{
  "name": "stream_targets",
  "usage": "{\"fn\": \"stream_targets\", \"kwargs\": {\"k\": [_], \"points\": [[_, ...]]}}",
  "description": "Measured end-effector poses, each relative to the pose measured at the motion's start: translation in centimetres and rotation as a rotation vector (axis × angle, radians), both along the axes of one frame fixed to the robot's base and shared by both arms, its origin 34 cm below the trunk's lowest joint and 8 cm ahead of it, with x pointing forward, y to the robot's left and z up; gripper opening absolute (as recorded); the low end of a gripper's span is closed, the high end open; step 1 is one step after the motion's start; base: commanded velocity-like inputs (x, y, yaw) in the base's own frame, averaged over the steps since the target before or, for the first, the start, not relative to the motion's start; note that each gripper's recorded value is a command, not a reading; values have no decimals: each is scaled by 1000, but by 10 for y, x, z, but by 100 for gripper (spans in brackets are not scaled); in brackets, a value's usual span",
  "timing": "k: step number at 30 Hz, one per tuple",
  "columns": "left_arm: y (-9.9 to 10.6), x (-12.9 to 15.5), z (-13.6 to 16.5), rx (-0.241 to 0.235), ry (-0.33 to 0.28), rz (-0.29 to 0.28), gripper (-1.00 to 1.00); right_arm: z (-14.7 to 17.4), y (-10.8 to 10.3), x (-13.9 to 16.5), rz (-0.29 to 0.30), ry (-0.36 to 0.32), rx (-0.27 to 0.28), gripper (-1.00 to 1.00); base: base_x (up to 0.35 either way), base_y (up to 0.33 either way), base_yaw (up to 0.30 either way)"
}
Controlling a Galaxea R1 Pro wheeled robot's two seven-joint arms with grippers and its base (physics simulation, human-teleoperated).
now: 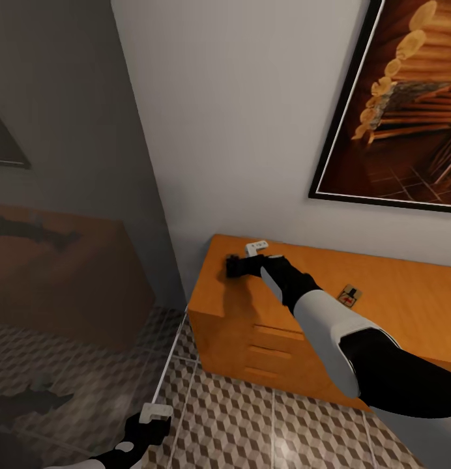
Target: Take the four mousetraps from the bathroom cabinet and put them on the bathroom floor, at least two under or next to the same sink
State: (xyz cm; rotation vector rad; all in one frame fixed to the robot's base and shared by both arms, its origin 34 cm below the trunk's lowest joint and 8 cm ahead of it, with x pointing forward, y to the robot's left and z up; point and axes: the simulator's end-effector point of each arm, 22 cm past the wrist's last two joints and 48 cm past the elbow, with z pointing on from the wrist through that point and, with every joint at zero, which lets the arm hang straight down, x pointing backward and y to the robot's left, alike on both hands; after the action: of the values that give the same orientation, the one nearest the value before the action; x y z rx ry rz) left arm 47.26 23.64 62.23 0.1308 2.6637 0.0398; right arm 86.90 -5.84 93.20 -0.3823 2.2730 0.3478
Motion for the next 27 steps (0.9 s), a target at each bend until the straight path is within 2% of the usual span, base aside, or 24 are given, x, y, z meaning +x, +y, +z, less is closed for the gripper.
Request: {"fn": "stream_targets", "kwargs": {"k": [12, 27], "points": [[0, 0, 0, 0, 0, 0, 100, 29, 6, 10, 11, -22, -4, -100, 0, 0, 0], [0, 0, 0, -1, 0, 0, 100, 89, 11, 19, 16, -33, -25, -100, 0, 0, 0]]}}
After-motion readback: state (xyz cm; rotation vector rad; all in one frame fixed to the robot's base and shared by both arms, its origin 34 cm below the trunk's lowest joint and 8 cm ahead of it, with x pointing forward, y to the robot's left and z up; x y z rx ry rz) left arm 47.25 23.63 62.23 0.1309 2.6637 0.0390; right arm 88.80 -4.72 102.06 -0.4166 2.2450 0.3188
